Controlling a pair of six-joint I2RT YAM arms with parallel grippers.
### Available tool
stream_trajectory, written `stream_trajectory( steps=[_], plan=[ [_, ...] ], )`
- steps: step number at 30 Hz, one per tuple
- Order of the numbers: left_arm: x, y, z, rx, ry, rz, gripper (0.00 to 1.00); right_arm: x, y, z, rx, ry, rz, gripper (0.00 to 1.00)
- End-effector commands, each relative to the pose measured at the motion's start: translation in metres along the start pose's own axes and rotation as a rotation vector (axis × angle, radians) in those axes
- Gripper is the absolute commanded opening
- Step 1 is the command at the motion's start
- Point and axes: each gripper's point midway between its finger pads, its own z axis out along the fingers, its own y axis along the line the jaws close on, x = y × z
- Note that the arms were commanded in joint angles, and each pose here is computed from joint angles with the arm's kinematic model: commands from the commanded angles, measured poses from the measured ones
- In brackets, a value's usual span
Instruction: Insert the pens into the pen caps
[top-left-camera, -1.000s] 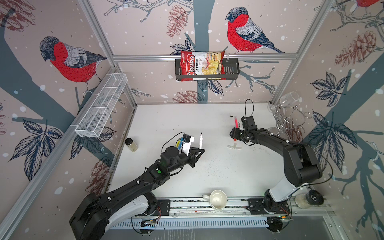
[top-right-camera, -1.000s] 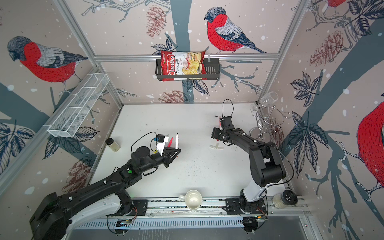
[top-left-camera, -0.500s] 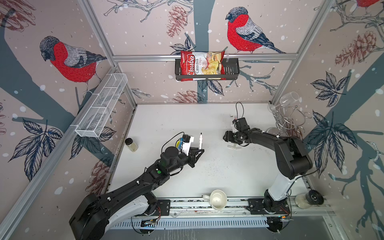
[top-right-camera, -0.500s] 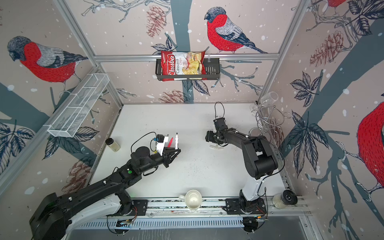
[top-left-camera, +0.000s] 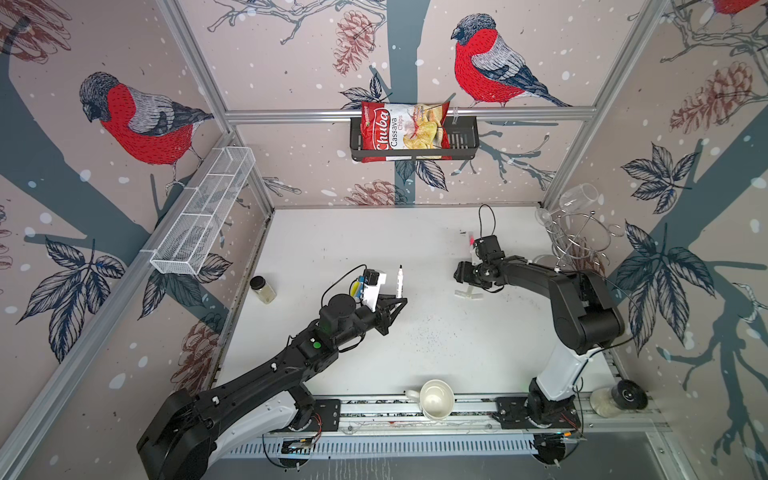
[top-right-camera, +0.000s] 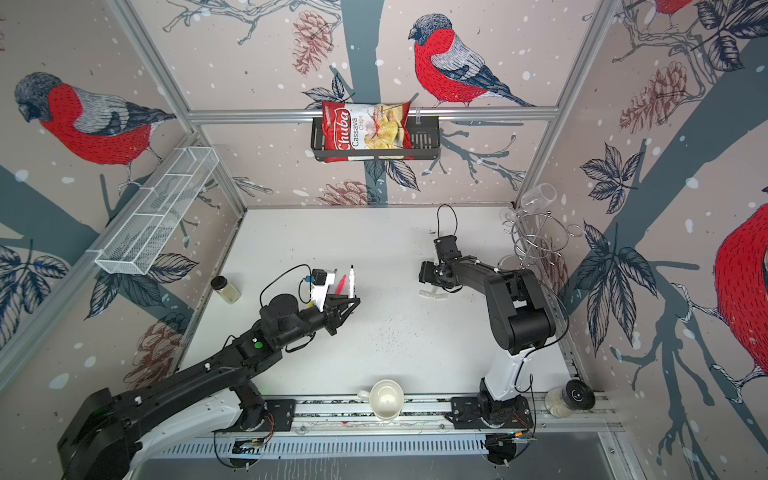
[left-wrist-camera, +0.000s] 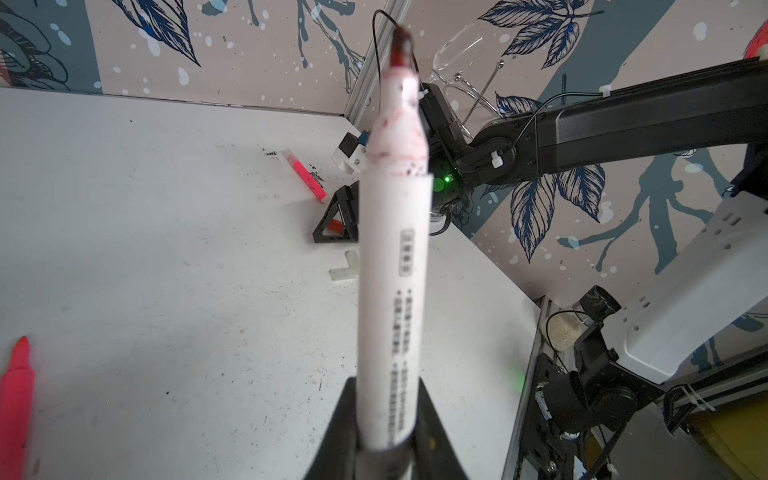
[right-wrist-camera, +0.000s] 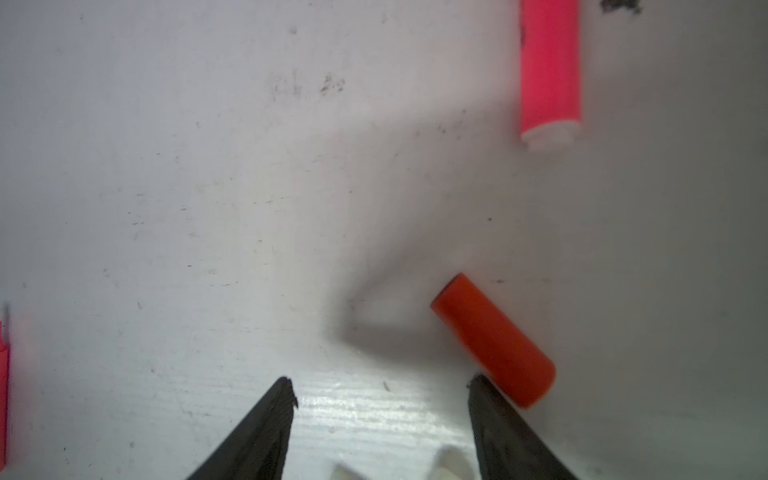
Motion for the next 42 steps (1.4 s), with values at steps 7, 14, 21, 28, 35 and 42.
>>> stream_trajectory(
  steps=[7,14,21,28,35,42],
  plan=[
    [-0.008,-0.004,-0.001,0.007,-0.021,0.017,0.0,-0.018,-0.014,0.004,0.042,-0.002,0.008,0.69],
    [-0.011,-0.004,-0.004,-0.003,-0.029,0.027,0.0,-0.025,-0.018,-0.005,0.052,-0.038,0.031,0.68],
    [-0.011,-0.004,-0.001,0.004,-0.027,0.029,0.0,-0.038,-0.017,-0.02,0.045,-0.076,0.033,0.68],
    [-0.009,-0.004,-0.002,0.005,-0.028,0.022,0.0,-0.046,-0.014,-0.022,0.026,-0.104,0.041,0.68],
    [-0.01,-0.004,-0.004,0.004,-0.028,0.022,0.0,-0.068,-0.004,-0.013,0.004,-0.1,0.032,0.68],
    [-0.01,-0.003,-0.006,-0.005,-0.033,0.021,0.0,-0.066,0.003,0.003,0.003,-0.063,0.009,0.67]
  ],
)
